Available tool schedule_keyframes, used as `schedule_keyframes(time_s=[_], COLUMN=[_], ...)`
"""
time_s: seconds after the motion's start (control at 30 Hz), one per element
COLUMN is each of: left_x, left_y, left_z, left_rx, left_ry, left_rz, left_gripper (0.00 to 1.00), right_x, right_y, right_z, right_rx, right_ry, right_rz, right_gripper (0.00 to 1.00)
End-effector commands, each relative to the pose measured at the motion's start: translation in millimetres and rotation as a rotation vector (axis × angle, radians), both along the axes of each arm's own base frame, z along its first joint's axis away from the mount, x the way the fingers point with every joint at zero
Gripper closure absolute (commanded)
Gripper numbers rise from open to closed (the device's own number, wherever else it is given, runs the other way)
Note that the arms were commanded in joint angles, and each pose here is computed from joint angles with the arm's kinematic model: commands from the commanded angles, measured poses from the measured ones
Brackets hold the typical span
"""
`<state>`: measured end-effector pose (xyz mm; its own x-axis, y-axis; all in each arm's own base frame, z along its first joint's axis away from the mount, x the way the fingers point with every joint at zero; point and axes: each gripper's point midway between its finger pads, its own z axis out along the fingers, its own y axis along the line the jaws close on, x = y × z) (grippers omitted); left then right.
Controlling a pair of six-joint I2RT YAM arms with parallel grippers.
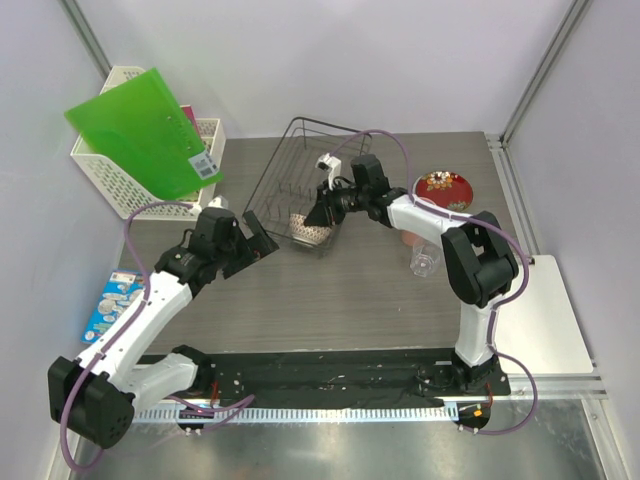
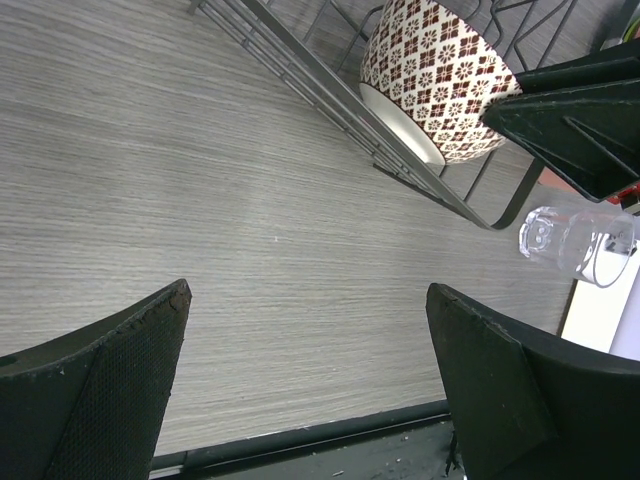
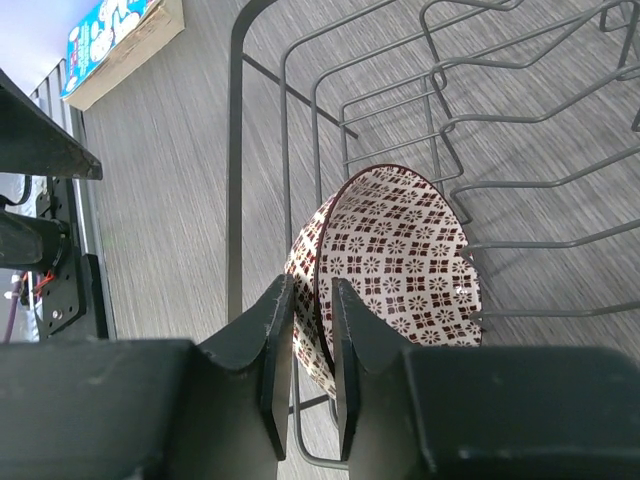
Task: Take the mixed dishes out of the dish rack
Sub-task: Pick up the bowl from the dish rack.
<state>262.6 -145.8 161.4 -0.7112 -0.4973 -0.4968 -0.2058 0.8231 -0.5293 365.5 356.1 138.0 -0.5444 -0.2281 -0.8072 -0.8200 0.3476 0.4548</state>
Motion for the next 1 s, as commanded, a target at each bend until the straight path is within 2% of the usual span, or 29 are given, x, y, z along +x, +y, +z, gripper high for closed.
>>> schedule_keyframes(time_s=[0.0, 0.2, 0.6, 0.77, 0.97], left_x=[4, 4, 6, 6, 5], left_y=[-4, -3, -3, -3, -2], left_z=[6, 5, 2, 2, 1], left_rx=[-0.021, -0.017, -0.008, -0.008, -0.004], left_ry=[-0.030, -0.029, -0.022, -0.022, -0.021], left_rz=[-0.010, -0.009, -0.005, -0.007, -0.006], left_gripper=[0.00, 0.00, 0.00, 0.00, 0.00], right_x=[-17, -8, 14, 21, 25], right_y=[-7, -11, -23, -27, -30], right_z=[-30, -29, -29, -22, -9], right_rx=[-0.085, -0.111, -0.177, -0.151, -0.045], right_ry=[0.095, 0.076, 0.006, 0.004, 0.059], right_rz=[0.014, -0.018, -0.116, -0.129, -0.107], right_gripper=[0.94, 0.99, 0.99, 0.99, 0.99])
